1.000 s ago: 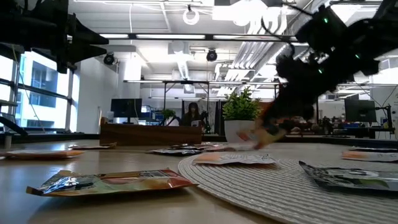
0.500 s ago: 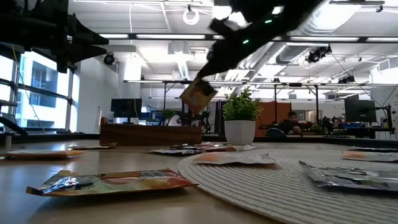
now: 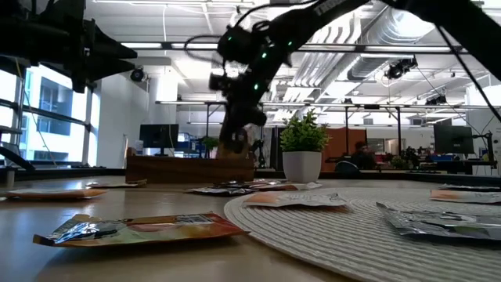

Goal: Pick & Place Tea
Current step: Put the orange tea bag into the right section of the wooden organizer

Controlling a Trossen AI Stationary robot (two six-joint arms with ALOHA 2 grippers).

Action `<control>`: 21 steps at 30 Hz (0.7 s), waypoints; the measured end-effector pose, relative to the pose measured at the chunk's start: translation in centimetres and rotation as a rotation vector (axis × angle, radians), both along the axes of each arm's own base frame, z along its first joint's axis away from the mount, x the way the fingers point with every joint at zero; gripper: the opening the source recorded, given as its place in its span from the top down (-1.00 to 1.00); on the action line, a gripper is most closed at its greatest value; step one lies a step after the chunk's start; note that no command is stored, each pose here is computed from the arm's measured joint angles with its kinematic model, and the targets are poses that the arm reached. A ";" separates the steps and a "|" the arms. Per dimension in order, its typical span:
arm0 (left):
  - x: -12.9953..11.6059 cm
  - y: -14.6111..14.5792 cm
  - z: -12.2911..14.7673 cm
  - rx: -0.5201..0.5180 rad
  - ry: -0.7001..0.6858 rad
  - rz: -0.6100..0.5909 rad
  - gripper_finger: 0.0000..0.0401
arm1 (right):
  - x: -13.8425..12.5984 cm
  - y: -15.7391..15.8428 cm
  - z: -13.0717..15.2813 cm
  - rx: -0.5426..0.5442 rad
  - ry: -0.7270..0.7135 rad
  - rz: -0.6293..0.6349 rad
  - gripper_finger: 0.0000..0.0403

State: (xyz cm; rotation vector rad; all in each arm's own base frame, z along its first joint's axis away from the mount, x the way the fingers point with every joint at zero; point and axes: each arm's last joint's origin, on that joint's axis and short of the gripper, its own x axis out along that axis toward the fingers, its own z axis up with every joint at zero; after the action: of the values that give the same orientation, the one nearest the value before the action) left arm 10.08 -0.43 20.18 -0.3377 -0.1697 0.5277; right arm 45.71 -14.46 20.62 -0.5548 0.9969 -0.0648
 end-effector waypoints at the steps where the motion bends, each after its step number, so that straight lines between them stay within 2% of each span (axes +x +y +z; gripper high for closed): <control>1: 0.0 0.0 0.0 0.001 0.005 -0.001 0.24 | 0.3 -0.2 -0.7 -0.031 0.030 0.000 1.00; 4: 0.0 0.0 -0.2 0.007 0.027 0.000 0.24 | 0.8 -0.6 -2.0 -0.100 0.078 -0.011 1.00; 10: 0.0 0.0 -0.4 0.012 0.047 0.000 0.24 | 1.0 -0.6 -1.8 -0.116 0.053 -0.003 0.93; 16: 0.0 0.0 -0.4 0.011 0.046 0.000 0.24 | 1.3 -0.5 -1.4 -0.107 0.007 0.041 0.66; 21: 0.0 0.0 -0.4 0.011 0.046 0.000 0.24 | 1.6 0.1 -0.7 -0.212 -0.004 -0.030 0.42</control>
State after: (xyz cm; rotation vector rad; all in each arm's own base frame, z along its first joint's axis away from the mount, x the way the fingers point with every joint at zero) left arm 10.12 -0.44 19.77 -0.3141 -0.1284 0.5339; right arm 47.35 -14.34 19.96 -0.7334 1.0008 -0.1996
